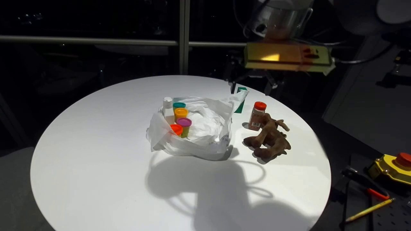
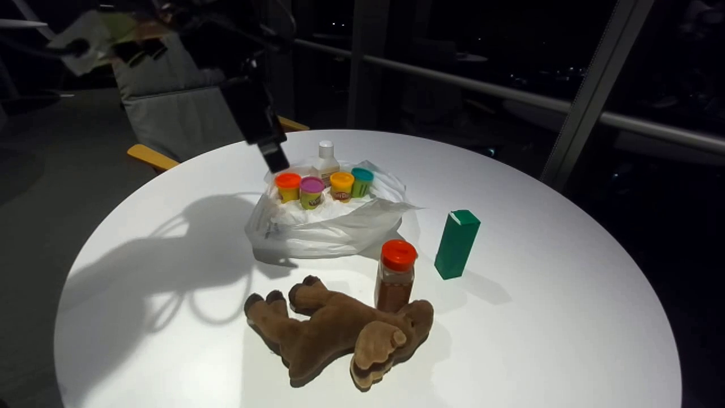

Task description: Remove the objects from the plastic and put them on the table

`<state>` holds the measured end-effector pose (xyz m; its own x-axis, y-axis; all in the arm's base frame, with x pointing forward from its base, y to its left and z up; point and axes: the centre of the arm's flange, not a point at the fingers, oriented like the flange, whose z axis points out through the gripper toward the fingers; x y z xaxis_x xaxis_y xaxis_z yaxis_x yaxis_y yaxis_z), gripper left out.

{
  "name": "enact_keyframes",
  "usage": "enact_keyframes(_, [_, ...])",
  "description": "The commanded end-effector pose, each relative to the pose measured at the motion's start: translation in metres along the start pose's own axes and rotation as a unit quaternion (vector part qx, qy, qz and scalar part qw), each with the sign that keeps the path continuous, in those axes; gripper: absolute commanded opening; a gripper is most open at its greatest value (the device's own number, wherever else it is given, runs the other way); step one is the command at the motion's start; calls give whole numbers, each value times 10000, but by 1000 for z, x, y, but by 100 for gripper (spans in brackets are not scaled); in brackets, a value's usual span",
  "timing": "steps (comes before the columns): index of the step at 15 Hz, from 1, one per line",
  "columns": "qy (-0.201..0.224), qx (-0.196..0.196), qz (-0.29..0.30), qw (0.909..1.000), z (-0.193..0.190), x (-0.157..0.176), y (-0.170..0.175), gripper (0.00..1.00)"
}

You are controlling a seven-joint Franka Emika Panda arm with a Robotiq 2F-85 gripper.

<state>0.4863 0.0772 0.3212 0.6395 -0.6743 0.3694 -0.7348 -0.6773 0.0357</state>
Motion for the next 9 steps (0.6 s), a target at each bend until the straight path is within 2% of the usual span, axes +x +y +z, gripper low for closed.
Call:
enact_keyframes(1, [-36,161,-602,9980,-17,81,-39,100])
enact_keyframes(3, [-212,352,-1088,9932,-16,107,-55,100])
enact_keyframes(5, [-482,497,-1503,9862,-1,119,-73,100])
enact_keyframes(9, [-1067,732,-2261,9655,39,122,-108,100])
